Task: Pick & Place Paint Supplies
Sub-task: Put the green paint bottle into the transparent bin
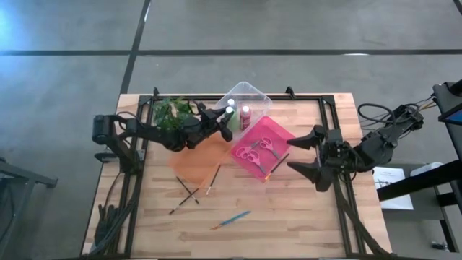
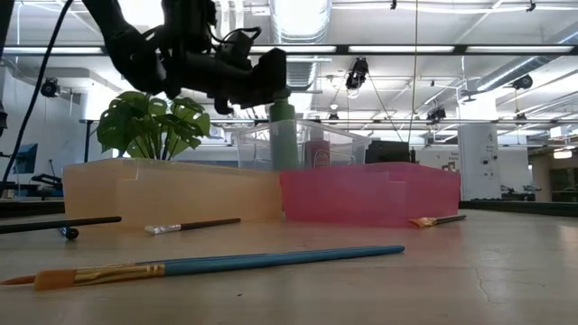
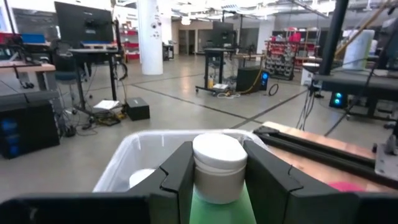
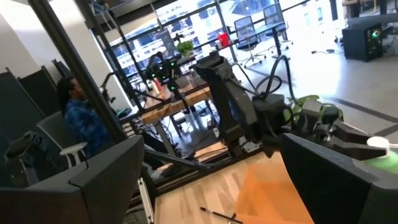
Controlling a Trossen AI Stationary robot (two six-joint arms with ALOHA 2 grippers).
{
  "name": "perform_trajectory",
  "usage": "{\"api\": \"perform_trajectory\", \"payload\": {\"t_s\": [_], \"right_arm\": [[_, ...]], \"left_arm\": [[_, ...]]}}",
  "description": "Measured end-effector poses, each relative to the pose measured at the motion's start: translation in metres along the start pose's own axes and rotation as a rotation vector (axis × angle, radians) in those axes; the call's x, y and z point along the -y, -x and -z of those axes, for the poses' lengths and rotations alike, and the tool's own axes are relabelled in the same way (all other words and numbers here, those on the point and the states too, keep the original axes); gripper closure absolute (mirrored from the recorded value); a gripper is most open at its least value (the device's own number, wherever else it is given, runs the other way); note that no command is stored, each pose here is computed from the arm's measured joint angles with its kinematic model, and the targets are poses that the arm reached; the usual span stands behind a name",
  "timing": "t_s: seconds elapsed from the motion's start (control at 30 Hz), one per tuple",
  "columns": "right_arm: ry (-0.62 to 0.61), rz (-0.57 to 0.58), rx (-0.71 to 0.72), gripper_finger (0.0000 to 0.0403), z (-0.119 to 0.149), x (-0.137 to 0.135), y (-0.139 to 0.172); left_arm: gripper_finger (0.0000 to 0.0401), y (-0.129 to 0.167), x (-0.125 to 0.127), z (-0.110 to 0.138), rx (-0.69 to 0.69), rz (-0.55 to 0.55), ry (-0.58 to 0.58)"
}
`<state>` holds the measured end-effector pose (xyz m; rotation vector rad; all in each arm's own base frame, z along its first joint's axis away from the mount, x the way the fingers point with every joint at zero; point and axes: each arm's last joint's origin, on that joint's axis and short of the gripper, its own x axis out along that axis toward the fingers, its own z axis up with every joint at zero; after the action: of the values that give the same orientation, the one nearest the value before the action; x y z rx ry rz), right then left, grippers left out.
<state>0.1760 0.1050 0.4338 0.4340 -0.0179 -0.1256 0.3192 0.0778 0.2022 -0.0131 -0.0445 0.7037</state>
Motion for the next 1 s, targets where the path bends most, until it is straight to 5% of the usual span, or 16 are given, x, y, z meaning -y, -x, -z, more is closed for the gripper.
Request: {"api": "perform_trajectory", "payload": {"t_s": [1.0], "right_arm": [[-0.010,0.029,0.009,0.0031,-0.001,0.004,-0.004]], "left_arm": [[0.0285,-0.008,0.003,0.042,-0.044,0.001,-0.004]]}}
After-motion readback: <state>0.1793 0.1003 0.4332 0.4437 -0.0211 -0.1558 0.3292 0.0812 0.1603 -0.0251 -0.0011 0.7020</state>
